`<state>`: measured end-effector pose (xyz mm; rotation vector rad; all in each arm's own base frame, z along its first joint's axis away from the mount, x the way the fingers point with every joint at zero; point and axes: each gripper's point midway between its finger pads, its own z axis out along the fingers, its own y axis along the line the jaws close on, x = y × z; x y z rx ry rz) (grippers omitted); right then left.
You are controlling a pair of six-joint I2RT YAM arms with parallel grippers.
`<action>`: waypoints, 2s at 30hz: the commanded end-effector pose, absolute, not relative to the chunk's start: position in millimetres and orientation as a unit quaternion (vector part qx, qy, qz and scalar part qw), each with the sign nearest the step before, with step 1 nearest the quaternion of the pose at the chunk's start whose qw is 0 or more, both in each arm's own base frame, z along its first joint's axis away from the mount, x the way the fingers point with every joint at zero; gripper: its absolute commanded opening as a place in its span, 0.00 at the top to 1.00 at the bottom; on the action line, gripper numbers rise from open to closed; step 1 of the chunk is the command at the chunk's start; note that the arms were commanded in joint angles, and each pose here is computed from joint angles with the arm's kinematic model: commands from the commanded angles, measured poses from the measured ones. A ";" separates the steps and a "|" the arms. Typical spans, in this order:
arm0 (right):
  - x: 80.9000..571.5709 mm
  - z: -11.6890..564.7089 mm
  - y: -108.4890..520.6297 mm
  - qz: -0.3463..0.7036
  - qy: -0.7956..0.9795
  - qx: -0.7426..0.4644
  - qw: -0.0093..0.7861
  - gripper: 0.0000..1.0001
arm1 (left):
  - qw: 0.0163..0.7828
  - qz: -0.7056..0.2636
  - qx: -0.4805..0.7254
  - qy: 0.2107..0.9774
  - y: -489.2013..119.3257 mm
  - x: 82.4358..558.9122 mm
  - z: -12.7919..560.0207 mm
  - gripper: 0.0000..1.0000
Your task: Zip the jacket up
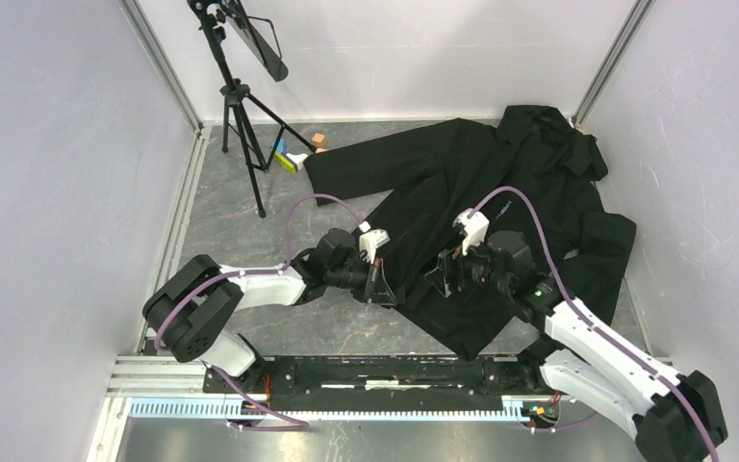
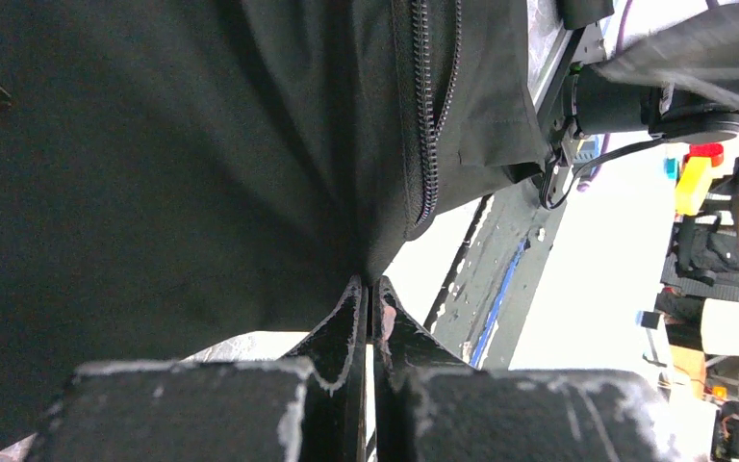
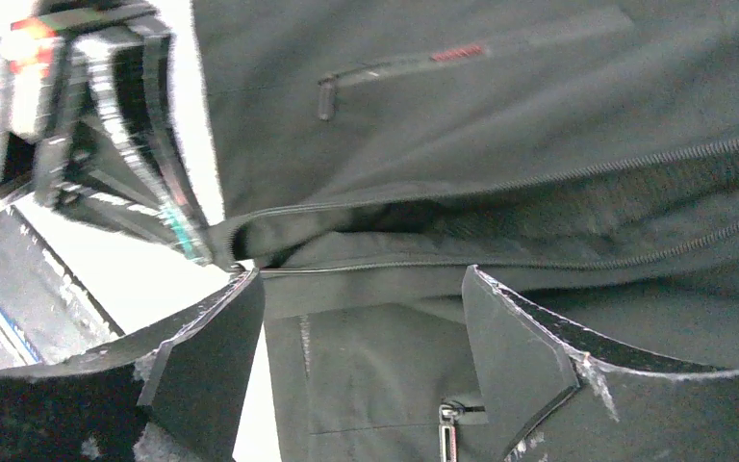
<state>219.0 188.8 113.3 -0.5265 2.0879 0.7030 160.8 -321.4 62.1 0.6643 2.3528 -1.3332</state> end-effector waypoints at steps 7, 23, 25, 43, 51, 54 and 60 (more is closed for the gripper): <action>170.7 132.5 233.1 0.237 0.757 -0.331 0.512 0.14 | 0.149 -0.514 0.212 0.818 -318.2 155.8 63.2 0.98; 120.6 101.5 243.3 0.025 0.482 -0.549 0.682 0.10 | 0.147 -0.529 0.215 0.808 -319.0 154.0 65.9 0.98; 120.3 108.1 240.6 0.016 0.447 -0.556 0.701 0.10 | 0.146 -0.530 0.214 0.807 -319.4 154.0 65.5 0.98; 110.0 70.9 265.8 0.063 0.446 -0.617 0.645 0.10 | 0.148 -0.551 0.214 0.793 -317.6 154.0 72.2 0.98; 116.0 60.6 269.7 0.043 0.464 -0.657 0.593 0.13 | 0.151 -0.557 0.211 0.789 -317.8 153.3 82.7 0.98; 113.1 70.3 274.3 0.057 0.463 -0.663 0.585 0.13 | 0.153 -0.577 0.198 0.778 -320.7 152.5 96.6 0.98; 114.7 94.2 284.5 0.076 0.467 -0.685 0.554 0.10 | 0.145 -0.583 0.193 0.776 -322.9 152.6 103.5 0.98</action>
